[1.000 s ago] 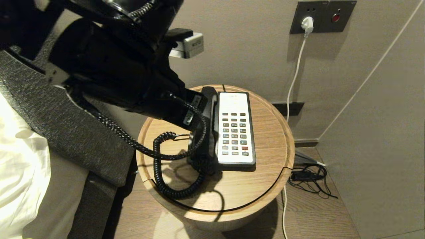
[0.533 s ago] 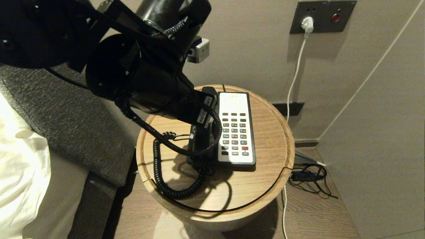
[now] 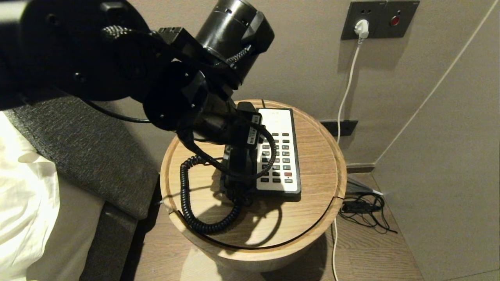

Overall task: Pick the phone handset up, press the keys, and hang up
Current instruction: Pick up the desk phone handset

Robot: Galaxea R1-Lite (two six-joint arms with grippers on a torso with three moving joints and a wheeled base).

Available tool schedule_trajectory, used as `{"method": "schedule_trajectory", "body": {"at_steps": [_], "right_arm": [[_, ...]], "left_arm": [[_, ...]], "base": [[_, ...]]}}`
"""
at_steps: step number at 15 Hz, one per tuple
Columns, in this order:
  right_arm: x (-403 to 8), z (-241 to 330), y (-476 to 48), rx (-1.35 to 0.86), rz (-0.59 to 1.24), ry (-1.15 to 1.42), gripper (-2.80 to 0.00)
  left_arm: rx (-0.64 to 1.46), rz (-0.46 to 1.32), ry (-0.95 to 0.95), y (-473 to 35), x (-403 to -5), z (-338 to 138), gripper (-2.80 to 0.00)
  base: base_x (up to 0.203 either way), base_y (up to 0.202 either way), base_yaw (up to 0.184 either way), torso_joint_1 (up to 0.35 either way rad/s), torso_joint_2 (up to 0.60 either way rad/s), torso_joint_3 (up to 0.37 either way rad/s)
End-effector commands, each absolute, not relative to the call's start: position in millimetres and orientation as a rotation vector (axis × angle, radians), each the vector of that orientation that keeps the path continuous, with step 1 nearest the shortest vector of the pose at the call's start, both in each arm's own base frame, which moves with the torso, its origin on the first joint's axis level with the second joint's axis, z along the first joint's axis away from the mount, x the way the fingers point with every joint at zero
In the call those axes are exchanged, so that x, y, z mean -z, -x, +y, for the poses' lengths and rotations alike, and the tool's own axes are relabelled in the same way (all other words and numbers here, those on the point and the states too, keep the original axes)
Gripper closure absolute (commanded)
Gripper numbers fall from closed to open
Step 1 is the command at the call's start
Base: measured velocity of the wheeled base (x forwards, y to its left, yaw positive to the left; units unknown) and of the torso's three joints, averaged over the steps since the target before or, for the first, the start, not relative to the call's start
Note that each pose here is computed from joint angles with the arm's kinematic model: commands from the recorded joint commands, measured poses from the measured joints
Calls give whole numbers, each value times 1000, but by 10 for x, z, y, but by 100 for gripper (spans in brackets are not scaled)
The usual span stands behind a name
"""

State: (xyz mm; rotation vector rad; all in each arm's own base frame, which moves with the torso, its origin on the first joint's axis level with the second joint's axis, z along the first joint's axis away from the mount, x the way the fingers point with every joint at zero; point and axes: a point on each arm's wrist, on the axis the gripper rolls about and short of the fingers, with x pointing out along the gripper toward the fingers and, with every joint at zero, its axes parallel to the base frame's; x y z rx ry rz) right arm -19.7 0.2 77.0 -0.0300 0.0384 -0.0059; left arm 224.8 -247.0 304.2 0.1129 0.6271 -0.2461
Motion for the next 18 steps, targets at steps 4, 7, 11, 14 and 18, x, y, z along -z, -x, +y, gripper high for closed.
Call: {"method": "schedule_trajectory", "body": {"at_steps": [4,7,11,14,18], "right_arm": [[-769,2,197,6,38,30,0],[-769,2,197,6,38,30,0],[-770,2,197,6,38,31,0],[-769,2,197,6,38,30,0],[-769,2,197,6,38,30,0]], "left_arm": [[213,661,-114,-2359,-2907,-2521,-280],[180,678,-116,-2479,-2814,-2518,-280],[178,676,-114,-2489,-2820,-2508,-280],[181,679,-112,-2492,-2815,-2512,-131],[194,667,-96,-2521,-2802,-2553,0]], "base": [[0,0,0,0,0,0],[0,0,0,0,0,0],[0,0,0,0,0,0],[0,0,0,0,0,0],[0,0,0,0,0,0]]}}
